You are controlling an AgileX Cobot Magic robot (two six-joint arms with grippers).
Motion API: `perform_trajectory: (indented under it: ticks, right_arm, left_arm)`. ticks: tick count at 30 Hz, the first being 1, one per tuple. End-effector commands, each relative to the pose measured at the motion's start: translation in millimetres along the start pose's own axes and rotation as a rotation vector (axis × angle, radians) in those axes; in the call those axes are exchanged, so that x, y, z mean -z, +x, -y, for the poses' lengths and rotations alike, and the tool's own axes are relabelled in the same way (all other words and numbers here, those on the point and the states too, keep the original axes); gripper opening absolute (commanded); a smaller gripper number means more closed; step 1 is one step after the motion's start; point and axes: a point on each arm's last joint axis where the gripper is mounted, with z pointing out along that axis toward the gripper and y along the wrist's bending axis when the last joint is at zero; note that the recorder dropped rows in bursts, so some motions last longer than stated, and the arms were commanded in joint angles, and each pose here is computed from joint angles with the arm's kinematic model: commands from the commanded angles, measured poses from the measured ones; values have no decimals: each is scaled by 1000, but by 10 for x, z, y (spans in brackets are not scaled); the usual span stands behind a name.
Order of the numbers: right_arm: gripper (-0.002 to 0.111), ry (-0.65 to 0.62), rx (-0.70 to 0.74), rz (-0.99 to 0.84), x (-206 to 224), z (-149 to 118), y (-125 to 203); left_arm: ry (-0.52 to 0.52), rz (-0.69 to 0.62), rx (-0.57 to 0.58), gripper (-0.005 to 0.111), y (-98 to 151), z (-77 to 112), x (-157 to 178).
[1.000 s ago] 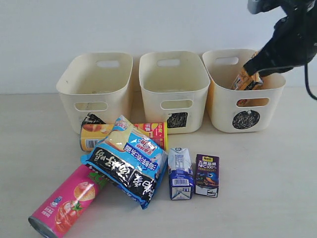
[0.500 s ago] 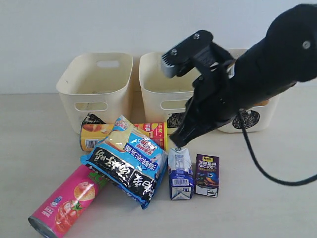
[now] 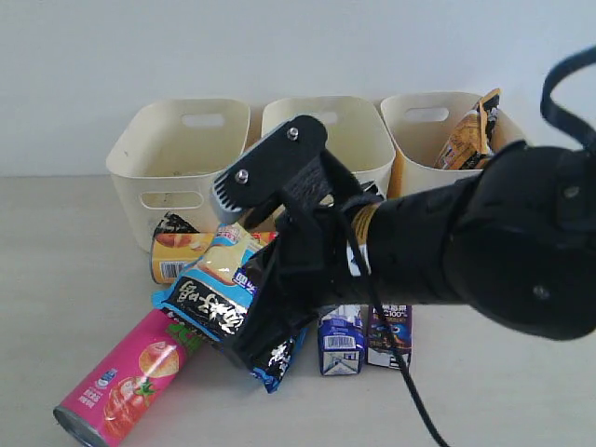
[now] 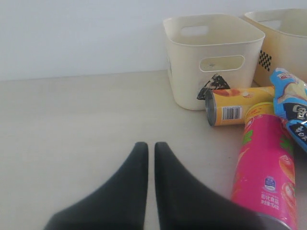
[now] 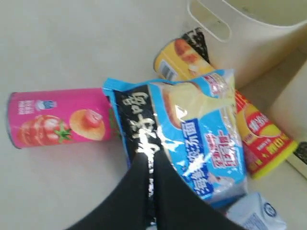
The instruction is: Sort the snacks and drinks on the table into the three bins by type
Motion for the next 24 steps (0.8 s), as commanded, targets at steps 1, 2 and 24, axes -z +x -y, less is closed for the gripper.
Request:
perform_trajectory:
  ticks: [1,2,24]
  right_arm:
    - [0,-36,16,57,16,-123,93]
    - [0,-46,33,47,14,-156,132]
    - [78,-114,119,-181,-454,-472,97]
  left_arm:
    - [-2,3,17,4,8,0,-1]
    - [-2,6,17,4,6,0,-1]
    - [-2,8,17,4,4,0,-1]
